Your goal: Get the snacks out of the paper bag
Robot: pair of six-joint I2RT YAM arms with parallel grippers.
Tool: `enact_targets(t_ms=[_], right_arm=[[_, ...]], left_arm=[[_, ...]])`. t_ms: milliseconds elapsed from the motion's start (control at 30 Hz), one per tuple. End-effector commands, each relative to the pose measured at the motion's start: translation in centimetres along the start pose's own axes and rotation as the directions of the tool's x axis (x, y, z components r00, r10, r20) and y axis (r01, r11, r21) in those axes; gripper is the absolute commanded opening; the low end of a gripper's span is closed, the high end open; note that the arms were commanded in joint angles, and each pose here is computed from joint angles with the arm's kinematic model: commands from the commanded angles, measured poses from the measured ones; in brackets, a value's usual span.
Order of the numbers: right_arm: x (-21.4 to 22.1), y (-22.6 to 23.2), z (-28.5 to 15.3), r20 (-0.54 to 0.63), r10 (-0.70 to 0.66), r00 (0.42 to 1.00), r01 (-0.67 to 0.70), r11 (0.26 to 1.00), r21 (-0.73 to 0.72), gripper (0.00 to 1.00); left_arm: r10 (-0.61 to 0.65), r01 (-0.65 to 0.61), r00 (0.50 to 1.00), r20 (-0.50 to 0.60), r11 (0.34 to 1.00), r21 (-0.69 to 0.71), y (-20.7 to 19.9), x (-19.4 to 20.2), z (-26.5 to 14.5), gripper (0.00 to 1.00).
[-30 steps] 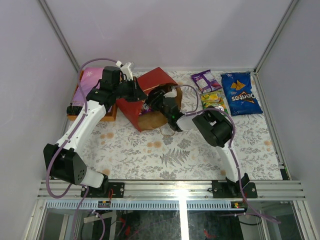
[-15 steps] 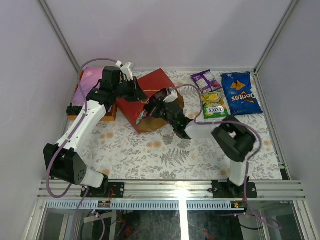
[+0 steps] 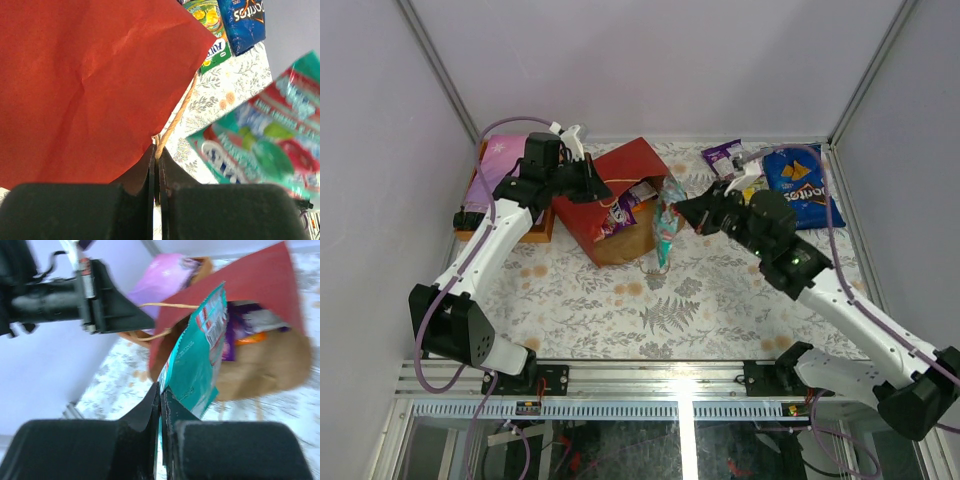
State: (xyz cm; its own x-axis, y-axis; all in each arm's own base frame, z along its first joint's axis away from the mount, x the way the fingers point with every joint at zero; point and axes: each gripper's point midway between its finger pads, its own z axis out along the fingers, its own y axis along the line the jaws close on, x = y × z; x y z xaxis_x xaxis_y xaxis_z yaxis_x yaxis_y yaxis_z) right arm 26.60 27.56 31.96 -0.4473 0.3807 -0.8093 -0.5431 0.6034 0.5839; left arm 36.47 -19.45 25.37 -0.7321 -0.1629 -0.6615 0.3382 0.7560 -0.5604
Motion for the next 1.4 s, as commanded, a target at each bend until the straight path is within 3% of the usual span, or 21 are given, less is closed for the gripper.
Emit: enact_targets(t_ms=[0, 200, 333, 467, 667, 867, 1100, 1367], right_arm=[[0.5, -6.6, -3.2, -0.218, -0.062, 0.974, 0.115, 0.964, 0.24, 0.0], [-5.6, -14.0, -3.8, -0.132, 0.027, 0.991, 0.034, 0.897, 0.44, 0.0], [-8.1, -17.7, -1.7, -0.194, -0.023, 0.981, 0.126, 0.834, 0.538, 0.0], [-9.2, -20.2, 3.4, -0.296, -0.039, 0.954, 0.193, 0.837, 0.512, 0.0], [-8.5, -23.1, 10.9, -0.411, -0.016, 0.912, 0.199, 0.891, 0.408, 0.0], [-6.9, -26.3, 14.5, -0.476, -0.038, 0.879, 0.236, 0.901, 0.365, 0.0], [-3.4, -33.4, 14.5, -0.564, -0.001, 0.826, 0.318, 0.827, 0.464, 0.0], [-4.6, -36.8, 14.3, -0.573, -0.074, 0.816, 0.438, 0.725, 0.531, 0.01]], left_arm=[[0.007, -0.007, 1.0, 0.014, 1.0, -0.002, 0.2, -0.5, -0.1, 0.0], [0.015, -0.015, 1.0, 0.026, 1.0, 0.002, 0.0, -0.5, -0.3, 0.0], [0.014, -0.014, 1.0, 0.026, 1.0, 0.009, -0.1, -0.5, -0.3, 0.0], [0.016, -0.016, 0.999, 0.032, 1.0, 0.003, -0.1, -0.6, -0.5, 0.0], [0.016, -0.016, 0.999, 0.037, 1.0, -0.016, 0.4, -0.6, -0.4, 0.0], [0.014, -0.013, 0.999, 0.029, 1.0, -0.027, 0.8, -0.5, 0.0, 0.0], [0.011, -0.01, 1.0, 0.018, 0.999, -0.048, 1.4, -0.3, 0.5, 0.0], [0.003, -0.003, 1.0, 0.004, 0.998, -0.062, 2.0, 0.0, 1.0, 0.0]])
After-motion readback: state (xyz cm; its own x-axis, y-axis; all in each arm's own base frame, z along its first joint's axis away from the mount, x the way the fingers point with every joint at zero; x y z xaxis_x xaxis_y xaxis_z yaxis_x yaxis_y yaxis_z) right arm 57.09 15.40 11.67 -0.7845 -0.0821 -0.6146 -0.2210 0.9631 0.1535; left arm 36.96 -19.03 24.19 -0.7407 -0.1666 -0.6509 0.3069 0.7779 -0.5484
